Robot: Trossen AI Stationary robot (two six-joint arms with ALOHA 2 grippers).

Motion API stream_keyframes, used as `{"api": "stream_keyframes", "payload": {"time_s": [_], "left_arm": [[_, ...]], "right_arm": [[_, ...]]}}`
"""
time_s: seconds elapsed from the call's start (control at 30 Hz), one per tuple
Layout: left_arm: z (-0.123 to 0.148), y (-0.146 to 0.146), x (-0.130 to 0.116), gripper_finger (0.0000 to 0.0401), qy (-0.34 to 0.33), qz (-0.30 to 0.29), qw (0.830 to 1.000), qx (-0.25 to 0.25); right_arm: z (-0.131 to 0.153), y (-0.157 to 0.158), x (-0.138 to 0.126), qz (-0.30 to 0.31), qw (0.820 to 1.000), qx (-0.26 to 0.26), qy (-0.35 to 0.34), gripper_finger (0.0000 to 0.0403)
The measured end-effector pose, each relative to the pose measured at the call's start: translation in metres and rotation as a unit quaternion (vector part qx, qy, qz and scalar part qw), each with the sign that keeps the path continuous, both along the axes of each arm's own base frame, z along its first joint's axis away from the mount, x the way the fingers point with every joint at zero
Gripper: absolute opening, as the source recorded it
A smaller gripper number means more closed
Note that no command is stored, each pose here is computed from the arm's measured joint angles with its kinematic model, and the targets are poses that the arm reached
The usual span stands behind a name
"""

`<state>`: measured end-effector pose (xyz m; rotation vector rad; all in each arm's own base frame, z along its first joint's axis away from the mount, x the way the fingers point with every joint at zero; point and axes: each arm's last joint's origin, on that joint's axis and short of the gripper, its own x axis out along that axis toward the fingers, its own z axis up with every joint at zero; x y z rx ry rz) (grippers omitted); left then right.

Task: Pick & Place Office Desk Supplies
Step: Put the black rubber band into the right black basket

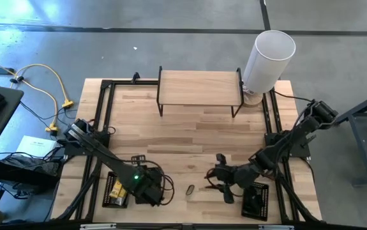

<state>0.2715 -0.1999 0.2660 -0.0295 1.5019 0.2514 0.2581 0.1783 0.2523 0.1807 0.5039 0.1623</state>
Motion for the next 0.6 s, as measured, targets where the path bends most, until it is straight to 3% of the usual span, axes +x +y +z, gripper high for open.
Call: {"api": "stream_keyframes", "payload": {"time_s": [0.13,0.23,0.37,0.5,0.6], "left_arm": [[0.010,0.001,-0.010,0.0149,0.000,-0.011,1.000,0.005],[0.016,-0.001,-0.016,0.0149,-0.005,-0.042,0.999,0.002],[0.019,-0.004,-0.024,0.0150,-0.011,-0.073,0.997,0.034],[0.023,-0.002,-0.032,0.0149,0.001,-0.087,0.995,0.054],[0.031,0.001,-0.040,0.0149,0.013,-0.106,0.993,0.042]], "right_arm": [[0.026,-0.006,0.013,0.010,1.000,0.019,-0.013,0.0157],[0.049,-0.007,0.022,0.023,1.000,-0.016,-0.015,0.0158],[0.077,-0.007,0.032,0.035,0.997,-0.064,0.003,0.0157],[0.086,-0.007,0.046,0.038,0.991,-0.101,0.073,0.0157],[0.079,-0.007,0.058,0.049,0.981,-0.122,0.141,0.0158]]}}
